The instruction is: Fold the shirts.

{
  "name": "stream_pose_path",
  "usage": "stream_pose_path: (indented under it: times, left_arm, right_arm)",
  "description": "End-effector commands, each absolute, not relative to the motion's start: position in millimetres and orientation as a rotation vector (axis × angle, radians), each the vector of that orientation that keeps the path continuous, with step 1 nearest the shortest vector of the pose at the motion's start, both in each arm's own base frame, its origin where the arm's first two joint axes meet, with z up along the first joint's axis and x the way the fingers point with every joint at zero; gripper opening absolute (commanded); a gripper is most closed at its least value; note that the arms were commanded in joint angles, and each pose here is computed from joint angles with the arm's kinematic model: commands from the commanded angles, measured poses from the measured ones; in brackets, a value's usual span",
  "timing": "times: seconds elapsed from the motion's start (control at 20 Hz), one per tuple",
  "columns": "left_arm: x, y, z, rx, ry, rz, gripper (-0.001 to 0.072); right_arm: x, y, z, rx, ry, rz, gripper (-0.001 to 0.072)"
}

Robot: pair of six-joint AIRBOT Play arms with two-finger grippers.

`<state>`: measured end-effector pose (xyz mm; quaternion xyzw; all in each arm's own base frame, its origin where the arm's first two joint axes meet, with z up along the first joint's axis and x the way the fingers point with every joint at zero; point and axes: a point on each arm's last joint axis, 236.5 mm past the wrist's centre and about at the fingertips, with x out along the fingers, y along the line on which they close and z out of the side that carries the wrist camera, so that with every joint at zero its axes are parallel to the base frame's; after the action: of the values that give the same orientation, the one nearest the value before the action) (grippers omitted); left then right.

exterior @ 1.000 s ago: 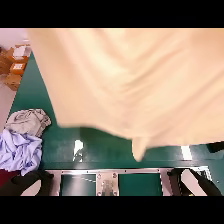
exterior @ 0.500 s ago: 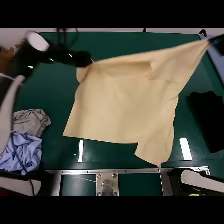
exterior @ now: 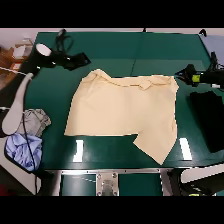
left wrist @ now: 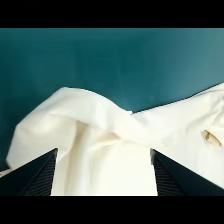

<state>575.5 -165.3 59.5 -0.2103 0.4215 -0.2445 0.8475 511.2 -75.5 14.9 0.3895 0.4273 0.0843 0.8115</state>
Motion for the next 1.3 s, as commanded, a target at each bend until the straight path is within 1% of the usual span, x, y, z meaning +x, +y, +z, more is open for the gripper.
stream_pose_path:
  times: [0.0,0.05,0.15,0.25,0.4,0.55,0.65,0.75,0.85,0.95,1.0,1.05,1.1,1.15,1.25]
  left_arm:
    - [535.2,-93.6,83.5,-0.472,1.071,-0.556,0.0662]
    - [517.5,-72.9,83.0,-0.487,1.134,-0.559,0.0661]
    - [474.1,-41.1,67.1,-0.545,1.322,-0.537,0.066]
    - [430.9,-24.9,43.4,-0.597,1.491,-0.494,0.0659]
    - [373.7,-19.6,-4.0,-0.606,1.617,-0.383,0.0659]
    - [304.8,-30.0,-52.3,-0.629,1.682,-0.291,0.0659]
    - [276.2,-40.7,-76.3,-0.68,1.678,-0.242,0.0659]
    - [252.8,-59.3,-96.9,-0.744,1.694,-0.237,0.0658]
    - [237.1,-78.4,-115.7,-0.756,1.71,-0.238,0.0658]
    - [244.0,-96.2,-124.9,-0.741,1.659,-0.254,0.0655]
    - [250.7,-102.3,-125.3,-0.739,1.632,-0.258,0.0525]
    - [257.1,-109.6,-124.2,-0.736,1.603,-0.277,0.0427]
    - [261.8,-114.2,-122.5,-0.751,1.584,-0.283,0.0288]
    - [265.9,-117.2,-119.5,-0.765,1.566,-0.298,0.0035]
    - [272.3,-111.6,-113.7,-0.744,1.554,-0.311,0.0028]
  right_arm:
    - [476.3,-86.7,21.4,0.873,1.001,0.258,0.0278]
    - [461.0,-91.3,20.7,0.889,1.028,0.258,0.0262]
    - [429.0,-99.3,11.0,0.904,1.067,0.21,0.0259]
    - [395.1,-104.5,-2.8,0.905,1.096,0.151,0.0259]
    - [350.9,-117.4,-17.8,0.955,1.08,0.022,0.026]
    - [323.5,-126.3,-24.5,0.985,1.032,-0.066,0.0259]
    - [316.6,-126.7,-26.4,0.991,1.017,-0.092,0.0259]
    - [316.2,-123.5,-26.7,0.994,1.019,-0.086,0.0259]
    - [320.4,-117.7,-24.5,0.997,1.016,-0.068,0.0259]
    - [323.2,-110.5,-24.1,0.985,1.025,-0.047,0.0259]
    - [324.4,-106.7,-24.2,0.978,1.031,-0.038,0.0259]
    - [324.7,-104.8,-24.4,0.974,1.035,-0.033,0.026]
    - [324.3,-103.9,-24.3,0.975,1.038,-0.029,0.0259]
    - [322.9,-103.0,-24.6,0.975,1.045,-0.026,0.026]
    - [313.1,-109.2,-29.2,0.99,1.072,-0.059,0.0263]
